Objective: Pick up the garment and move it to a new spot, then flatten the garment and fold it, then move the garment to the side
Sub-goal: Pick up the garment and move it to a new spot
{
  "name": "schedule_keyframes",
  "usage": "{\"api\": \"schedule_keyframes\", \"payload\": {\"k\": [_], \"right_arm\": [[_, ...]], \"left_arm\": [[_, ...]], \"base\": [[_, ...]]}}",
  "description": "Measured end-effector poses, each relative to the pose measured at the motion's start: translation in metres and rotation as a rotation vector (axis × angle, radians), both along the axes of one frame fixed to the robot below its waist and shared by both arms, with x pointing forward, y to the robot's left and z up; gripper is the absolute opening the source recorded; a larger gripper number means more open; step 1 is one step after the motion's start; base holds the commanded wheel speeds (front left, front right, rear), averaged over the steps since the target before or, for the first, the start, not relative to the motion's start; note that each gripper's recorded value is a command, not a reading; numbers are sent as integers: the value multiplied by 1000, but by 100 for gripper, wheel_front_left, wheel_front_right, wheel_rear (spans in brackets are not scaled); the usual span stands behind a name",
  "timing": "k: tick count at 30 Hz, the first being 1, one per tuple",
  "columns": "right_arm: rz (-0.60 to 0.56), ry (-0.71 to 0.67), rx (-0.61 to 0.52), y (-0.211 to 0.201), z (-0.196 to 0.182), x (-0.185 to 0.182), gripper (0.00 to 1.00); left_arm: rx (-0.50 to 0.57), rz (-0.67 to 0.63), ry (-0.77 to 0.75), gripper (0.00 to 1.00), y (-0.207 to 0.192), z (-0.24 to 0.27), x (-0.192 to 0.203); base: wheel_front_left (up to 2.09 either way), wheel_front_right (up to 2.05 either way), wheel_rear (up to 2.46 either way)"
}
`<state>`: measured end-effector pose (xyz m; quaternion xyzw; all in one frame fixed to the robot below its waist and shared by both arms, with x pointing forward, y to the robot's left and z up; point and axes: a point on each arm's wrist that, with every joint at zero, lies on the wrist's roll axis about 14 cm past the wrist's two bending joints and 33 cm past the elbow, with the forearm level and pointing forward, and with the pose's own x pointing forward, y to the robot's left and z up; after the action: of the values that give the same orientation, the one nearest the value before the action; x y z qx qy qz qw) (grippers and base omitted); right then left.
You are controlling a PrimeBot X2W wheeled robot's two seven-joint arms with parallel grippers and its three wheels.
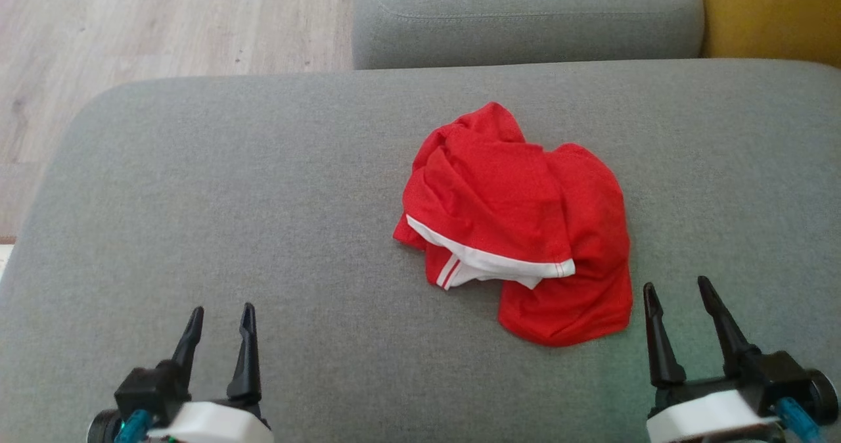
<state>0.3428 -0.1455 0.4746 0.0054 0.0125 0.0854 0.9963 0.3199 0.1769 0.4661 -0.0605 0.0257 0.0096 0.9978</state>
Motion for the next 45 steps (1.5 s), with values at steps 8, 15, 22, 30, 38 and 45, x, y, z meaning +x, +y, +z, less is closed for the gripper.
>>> {"api": "schedule_keyframes", "payload": {"k": [8,15,22,30,38,45], "right_arm": [[-6,17,12,0,-5,-1,100],[-21,13,26,-3,-3,2,100],[-71,31,31,-17,-8,-3,100],[-109,25,36,-29,-6,-4,100],[-114,28,44,-29,-7,-4,100],[-123,36,43,-32,-9,-6,100]], "left_arm": [[-80,-175,-66,100,-61,23,28],[-144,-385,-32,100,-147,46,75],[-206,-429,175,100,-187,28,99],[-158,-443,283,100,-206,7,109],[-155,-434,279,100,-212,8,122],[-100,-423,302,17,-211,-4,127]], "base": [[0,0,0],[0,0,0],[0,0,0],[0,0,0],[0,0,0],[0,0,0]]}}
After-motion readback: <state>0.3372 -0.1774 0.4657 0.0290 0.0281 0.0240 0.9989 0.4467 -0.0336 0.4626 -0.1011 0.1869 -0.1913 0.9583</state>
